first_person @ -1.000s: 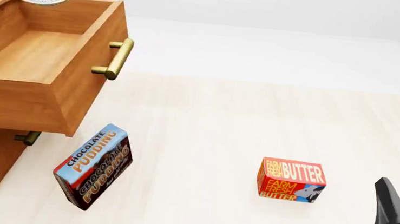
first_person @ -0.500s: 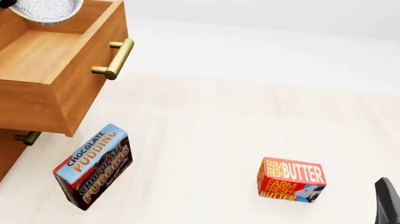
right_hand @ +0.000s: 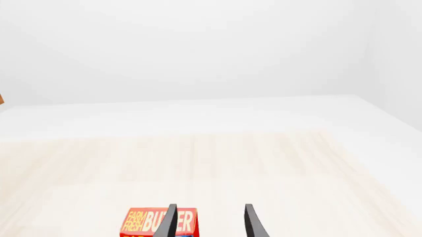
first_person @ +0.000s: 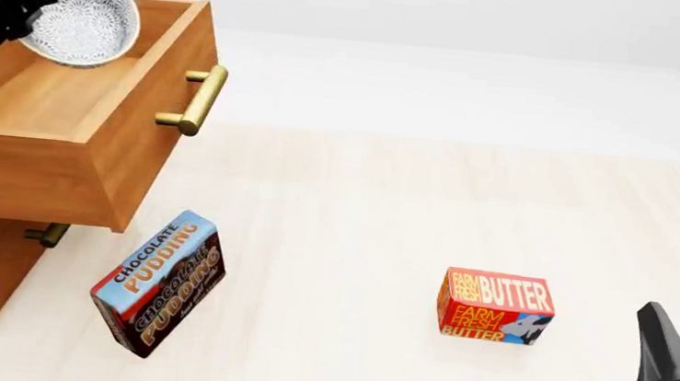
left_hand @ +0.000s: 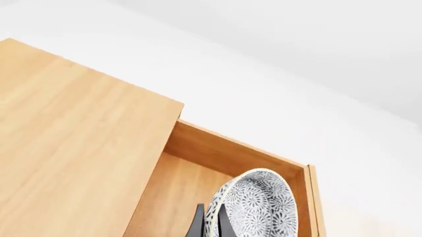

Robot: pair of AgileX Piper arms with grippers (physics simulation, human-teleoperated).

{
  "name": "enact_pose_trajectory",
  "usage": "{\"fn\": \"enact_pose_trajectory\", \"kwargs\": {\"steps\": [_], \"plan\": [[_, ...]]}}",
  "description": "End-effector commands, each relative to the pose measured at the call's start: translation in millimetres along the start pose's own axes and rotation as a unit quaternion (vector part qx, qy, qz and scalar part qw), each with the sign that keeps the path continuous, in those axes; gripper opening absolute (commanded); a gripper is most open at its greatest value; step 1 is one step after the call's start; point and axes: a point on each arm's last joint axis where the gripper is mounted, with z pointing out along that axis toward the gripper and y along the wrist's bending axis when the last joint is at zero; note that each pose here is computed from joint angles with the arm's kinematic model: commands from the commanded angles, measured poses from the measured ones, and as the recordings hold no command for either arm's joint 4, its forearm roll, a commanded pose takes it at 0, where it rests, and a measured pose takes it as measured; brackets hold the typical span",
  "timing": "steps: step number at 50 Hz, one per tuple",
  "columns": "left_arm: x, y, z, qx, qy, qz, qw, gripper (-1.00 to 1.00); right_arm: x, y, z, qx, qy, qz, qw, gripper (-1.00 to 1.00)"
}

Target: Put the bowl in the top drawer of the cabinet.

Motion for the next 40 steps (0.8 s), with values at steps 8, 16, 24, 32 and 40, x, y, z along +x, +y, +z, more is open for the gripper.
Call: {"fn": "enact_pose_trajectory", "kwargs": {"steps": [8, 16, 24, 32, 40], "plan": [[10.7, 8.6, 11, -0.011, 0.012, 0.004, 0.9999, -1.00, 0, 0, 0, 0.000, 0.000, 0.000, 1.0000, 1.00], [17.2, 11.6, 15, -0.015, 0.021, -0.008, 0.9996, -1.00, 0, 0, 0, 0.000, 0.000, 0.000, 1.0000, 1.00], [20.2, 17.2, 16, -0.023, 0.021, -0.015, 0.9994, -1.00, 0, 0, 0, 0.000, 0.000, 0.000, 1.0000, 1.00], [22.7, 22.3, 18, -0.030, 0.023, -0.022, 0.9990, -1.00, 0, 0, 0, 0.000, 0.000, 0.000, 1.0000, 1.00], [26.5, 25.0, 20, -0.034, 0.026, -0.025, 0.9988, -1.00, 0, 0, 0, 0.000, 0.000, 0.000, 1.0000, 1.00]]}}
